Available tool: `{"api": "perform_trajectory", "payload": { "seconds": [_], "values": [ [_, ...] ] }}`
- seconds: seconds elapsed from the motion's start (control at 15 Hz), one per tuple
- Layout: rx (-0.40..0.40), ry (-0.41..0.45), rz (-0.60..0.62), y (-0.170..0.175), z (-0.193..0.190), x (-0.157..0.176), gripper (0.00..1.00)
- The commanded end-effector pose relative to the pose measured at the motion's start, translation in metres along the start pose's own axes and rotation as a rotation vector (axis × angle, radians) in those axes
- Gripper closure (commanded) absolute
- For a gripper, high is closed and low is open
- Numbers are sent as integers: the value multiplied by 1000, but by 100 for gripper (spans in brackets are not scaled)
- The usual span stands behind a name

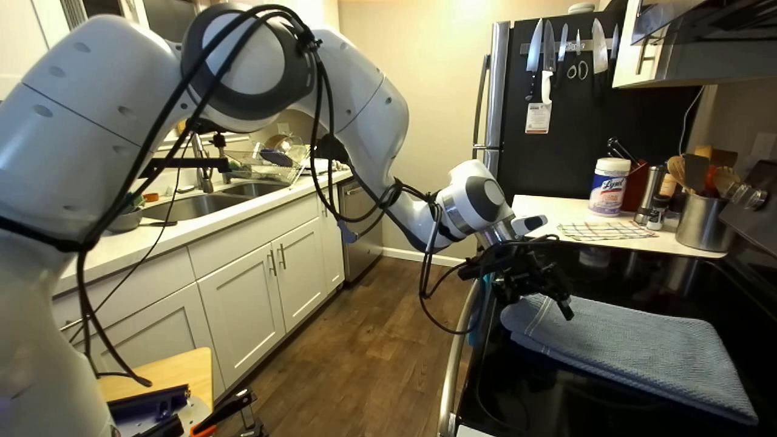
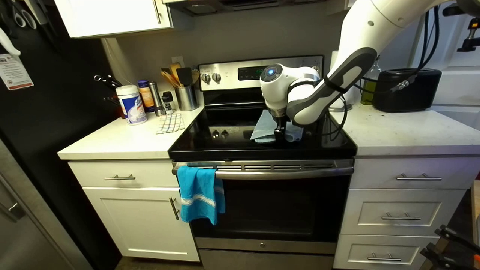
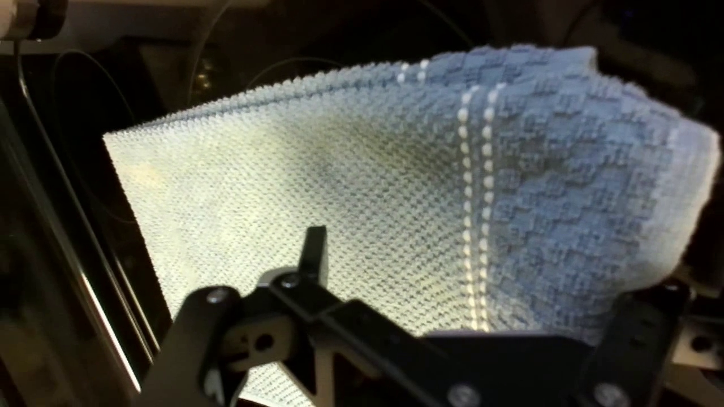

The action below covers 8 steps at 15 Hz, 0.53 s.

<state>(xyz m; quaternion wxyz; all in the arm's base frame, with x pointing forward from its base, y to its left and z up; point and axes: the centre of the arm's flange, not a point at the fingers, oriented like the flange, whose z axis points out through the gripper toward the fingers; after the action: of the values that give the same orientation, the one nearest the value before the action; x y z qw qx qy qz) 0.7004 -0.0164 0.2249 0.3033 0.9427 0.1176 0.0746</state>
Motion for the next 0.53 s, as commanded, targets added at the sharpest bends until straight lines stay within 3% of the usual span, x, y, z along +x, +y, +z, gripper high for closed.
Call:
{"api": "perform_trajectory", "payload": {
  "seconds": [0.0, 0.07, 0.2, 0.47],
  "values": [
    [-50, -7, 9, 1, -8, -13, 0],
    [-51, -4, 8, 1, -9, -13, 25],
    [-59, 0, 3, 0, -10, -13, 32],
    [-67, 2, -4, -3, -11, -12, 59]
  ]
}}
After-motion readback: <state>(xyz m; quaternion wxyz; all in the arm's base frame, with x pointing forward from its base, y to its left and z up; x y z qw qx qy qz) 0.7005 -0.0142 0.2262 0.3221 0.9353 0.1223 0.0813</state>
